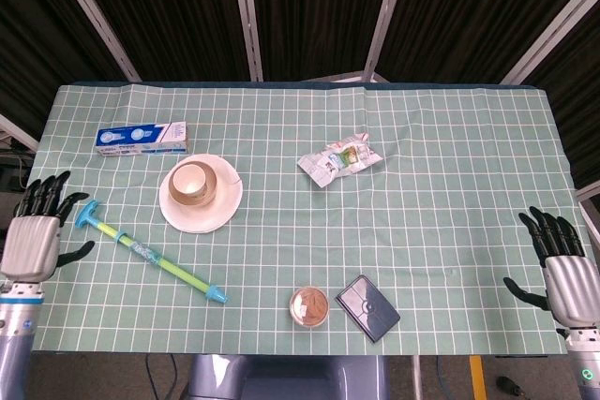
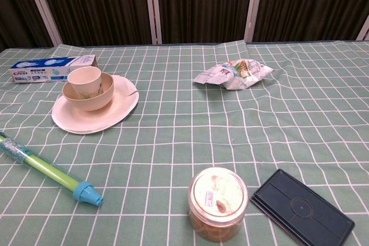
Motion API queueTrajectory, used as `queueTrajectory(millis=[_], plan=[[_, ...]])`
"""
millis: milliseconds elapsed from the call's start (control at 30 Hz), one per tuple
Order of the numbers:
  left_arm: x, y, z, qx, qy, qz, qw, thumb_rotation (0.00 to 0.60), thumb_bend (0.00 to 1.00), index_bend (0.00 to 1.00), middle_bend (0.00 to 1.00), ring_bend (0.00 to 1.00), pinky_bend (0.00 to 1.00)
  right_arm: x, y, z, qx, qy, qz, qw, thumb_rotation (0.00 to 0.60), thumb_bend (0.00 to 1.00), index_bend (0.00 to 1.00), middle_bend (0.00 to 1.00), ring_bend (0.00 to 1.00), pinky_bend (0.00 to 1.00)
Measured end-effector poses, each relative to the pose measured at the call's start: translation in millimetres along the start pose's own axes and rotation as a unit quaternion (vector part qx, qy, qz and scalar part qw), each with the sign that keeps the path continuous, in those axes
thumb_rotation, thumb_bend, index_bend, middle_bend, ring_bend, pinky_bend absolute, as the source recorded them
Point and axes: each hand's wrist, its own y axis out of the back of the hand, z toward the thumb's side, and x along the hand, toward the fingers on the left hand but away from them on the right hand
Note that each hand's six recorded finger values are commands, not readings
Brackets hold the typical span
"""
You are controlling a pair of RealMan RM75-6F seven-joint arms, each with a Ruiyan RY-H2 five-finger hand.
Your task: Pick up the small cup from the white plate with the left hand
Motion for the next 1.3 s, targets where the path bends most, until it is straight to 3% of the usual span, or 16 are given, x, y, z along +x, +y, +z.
queueTrajectory(millis=[233, 533, 1300], plan=[[50, -27, 28, 0.019, -0.015, -0.032, 0.9992, 0.600, 0.23, 0.40, 0.00, 0.00, 0.00, -1, 2, -2, -0.006, -0.003, -0.002, 1.0000, 0.600, 0.09, 0.02, 0.00, 0.00, 0.00], [94, -52, 69, 0.039, -0.037, -0.058, 0.9968, 0.600, 0.25, 0.44, 0.00, 0.00, 0.00, -2, 7, -9, -0.017, -0.011, -0.005, 0.9998, 0.600, 0.09, 0.01, 0.00, 0.00, 0.00], [131, -93, 117, 0.067, -0.053, -0.097, 0.9916, 0.600, 0.28, 0.51, 0.00, 0.00, 0.00, -4, 12, -17, -0.033, -0.019, -0.009, 0.9992, 0.600, 0.09, 0.02, 0.00, 0.00, 0.00]])
